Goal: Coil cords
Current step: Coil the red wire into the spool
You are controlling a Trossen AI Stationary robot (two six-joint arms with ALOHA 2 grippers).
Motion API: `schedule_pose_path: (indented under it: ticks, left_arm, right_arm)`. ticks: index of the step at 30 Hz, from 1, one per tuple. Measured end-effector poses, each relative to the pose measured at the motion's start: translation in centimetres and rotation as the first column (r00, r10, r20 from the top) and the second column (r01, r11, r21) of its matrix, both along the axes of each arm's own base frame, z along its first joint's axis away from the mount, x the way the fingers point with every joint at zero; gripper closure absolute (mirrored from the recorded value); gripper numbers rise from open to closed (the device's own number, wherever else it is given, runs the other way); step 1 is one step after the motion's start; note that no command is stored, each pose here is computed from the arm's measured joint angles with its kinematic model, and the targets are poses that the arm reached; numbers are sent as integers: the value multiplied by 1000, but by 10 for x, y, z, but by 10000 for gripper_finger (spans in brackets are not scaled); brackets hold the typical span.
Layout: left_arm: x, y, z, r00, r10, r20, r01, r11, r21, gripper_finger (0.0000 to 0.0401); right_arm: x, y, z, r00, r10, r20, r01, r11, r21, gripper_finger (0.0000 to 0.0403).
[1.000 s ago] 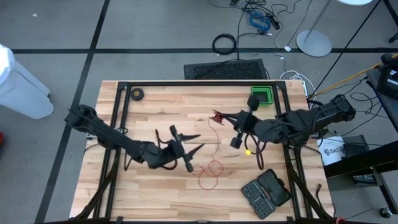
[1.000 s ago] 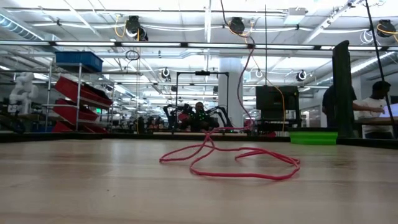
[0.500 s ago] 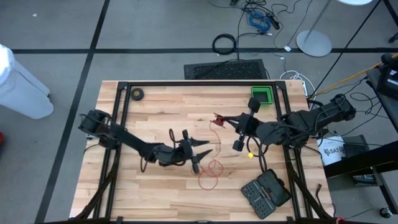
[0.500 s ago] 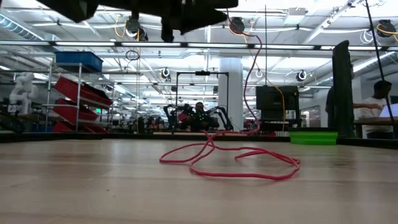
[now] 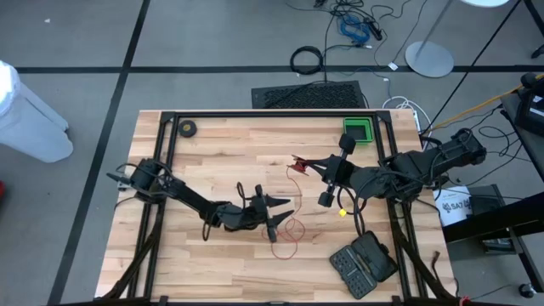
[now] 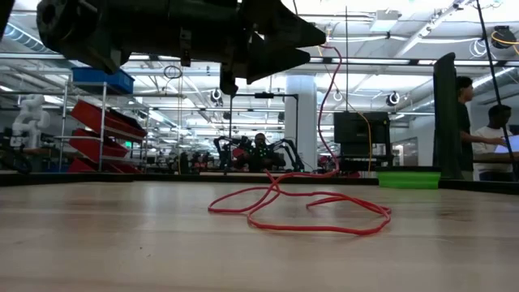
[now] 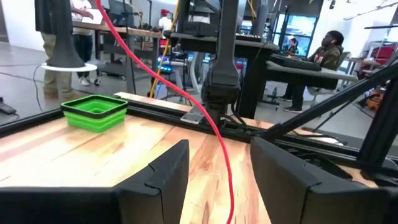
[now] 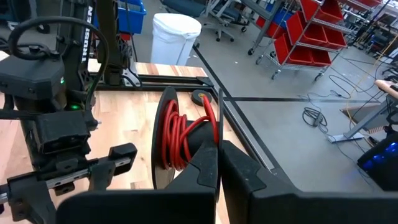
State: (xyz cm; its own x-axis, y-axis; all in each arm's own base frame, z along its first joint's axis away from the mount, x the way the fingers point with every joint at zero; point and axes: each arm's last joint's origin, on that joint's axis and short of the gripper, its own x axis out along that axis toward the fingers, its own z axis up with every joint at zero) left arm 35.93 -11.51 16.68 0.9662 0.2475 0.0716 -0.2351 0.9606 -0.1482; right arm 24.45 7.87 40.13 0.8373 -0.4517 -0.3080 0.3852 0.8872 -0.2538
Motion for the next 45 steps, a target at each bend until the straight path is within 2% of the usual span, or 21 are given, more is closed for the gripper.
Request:
schedule_pose_path:
  ticks: [5, 9, 12, 23, 31, 36, 45]
  left_arm:
    - [0, -1, 0, 999, -38, -19, 39, 998, 57, 223]
    - [6, -4, 3, 998, -49, -31, 51, 997, 63, 223]
    - [10, -5, 3, 996, -47, -79, 53, 996, 77, 223]
    - [13, -5, 3, 993, 5, -115, 5, 996, 85, 223]
    - [14, -3, 2, 993, -8, -116, 16, 998, 64, 223]
    - [15, -3, 3, 995, -16, -102, 17, 1000, 16, 223]
    - [20, -2, 10, 997, -12, -76, 12, 1000, 5, 223]
  right_arm:
    - [0, 0, 0, 1000, 0, 0, 0, 1000, 0, 403]
    - [0, 0, 0, 1000, 0, 3, 0, 1000, 2, 403]
    - [1, 1, 0, 1000, 11, 7, -11, 1000, 10, 403]
    - [4, 3, 0, 999, 48, 15, -48, 998, 28, 403]
    - [4, 3, 0, 999, 48, 16, -48, 998, 28, 403]
    - [4, 3, 0, 999, 47, 15, -48, 998, 28, 403]
    - [4, 3, 0, 999, 47, 15, -48, 998, 28, 403]
